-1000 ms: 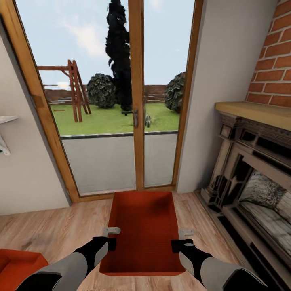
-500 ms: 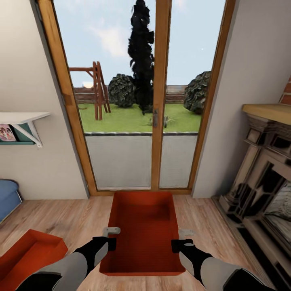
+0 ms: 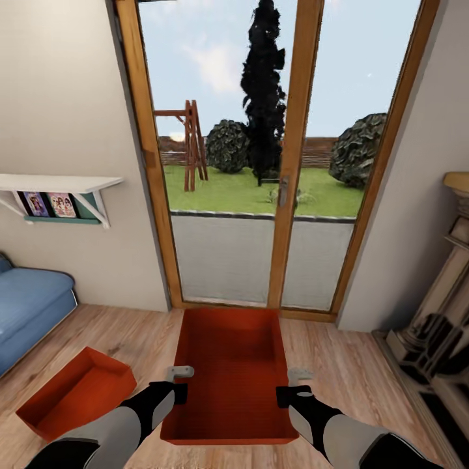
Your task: Move the two storage containers from the living room to the garage. In the garage, place one container on the floor and stack the other container on top of it (either order is fine).
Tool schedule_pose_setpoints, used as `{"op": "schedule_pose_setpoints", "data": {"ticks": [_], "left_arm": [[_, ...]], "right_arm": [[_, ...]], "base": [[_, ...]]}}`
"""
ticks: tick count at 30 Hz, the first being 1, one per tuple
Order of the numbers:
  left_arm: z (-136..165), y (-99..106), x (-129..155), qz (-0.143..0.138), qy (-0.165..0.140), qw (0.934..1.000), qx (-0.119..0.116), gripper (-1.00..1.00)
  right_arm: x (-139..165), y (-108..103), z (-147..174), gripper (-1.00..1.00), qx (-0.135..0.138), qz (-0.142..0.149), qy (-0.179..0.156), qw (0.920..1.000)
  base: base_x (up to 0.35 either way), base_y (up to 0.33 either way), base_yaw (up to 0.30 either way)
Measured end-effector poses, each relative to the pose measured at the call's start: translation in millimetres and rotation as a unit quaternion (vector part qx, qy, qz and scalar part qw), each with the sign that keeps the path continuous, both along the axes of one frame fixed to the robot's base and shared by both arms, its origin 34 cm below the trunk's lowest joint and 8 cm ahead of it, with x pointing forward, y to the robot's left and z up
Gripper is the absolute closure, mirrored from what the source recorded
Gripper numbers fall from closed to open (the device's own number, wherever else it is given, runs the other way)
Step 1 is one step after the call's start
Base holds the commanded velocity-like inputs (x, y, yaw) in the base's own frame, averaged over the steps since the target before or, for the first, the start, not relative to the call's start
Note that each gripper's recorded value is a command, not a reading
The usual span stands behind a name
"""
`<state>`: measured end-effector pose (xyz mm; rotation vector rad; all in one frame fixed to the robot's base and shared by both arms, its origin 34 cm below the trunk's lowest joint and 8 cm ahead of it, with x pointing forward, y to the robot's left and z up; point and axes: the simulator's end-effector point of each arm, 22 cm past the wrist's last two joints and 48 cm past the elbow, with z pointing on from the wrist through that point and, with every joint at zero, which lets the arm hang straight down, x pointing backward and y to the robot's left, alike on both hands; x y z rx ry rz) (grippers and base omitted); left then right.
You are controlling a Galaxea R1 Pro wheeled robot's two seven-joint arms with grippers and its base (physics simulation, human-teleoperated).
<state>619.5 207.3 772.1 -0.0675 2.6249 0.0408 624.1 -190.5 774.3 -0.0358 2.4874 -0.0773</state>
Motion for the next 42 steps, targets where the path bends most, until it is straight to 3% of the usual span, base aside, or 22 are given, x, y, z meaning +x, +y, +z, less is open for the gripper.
{"op": "schedule_pose_setpoints", "data": {"ticks": [42], "left_arm": [[-0.1, 0.1, 0.0, 0.000, 0.000, 1.0000, 0.000, 1.00]], "right_arm": [[0.0, 0.0, 0.0, 1.00, 0.000, 0.000, 0.000, 1.0000]], "base": [[0.000, 0.000, 0.300]]}}
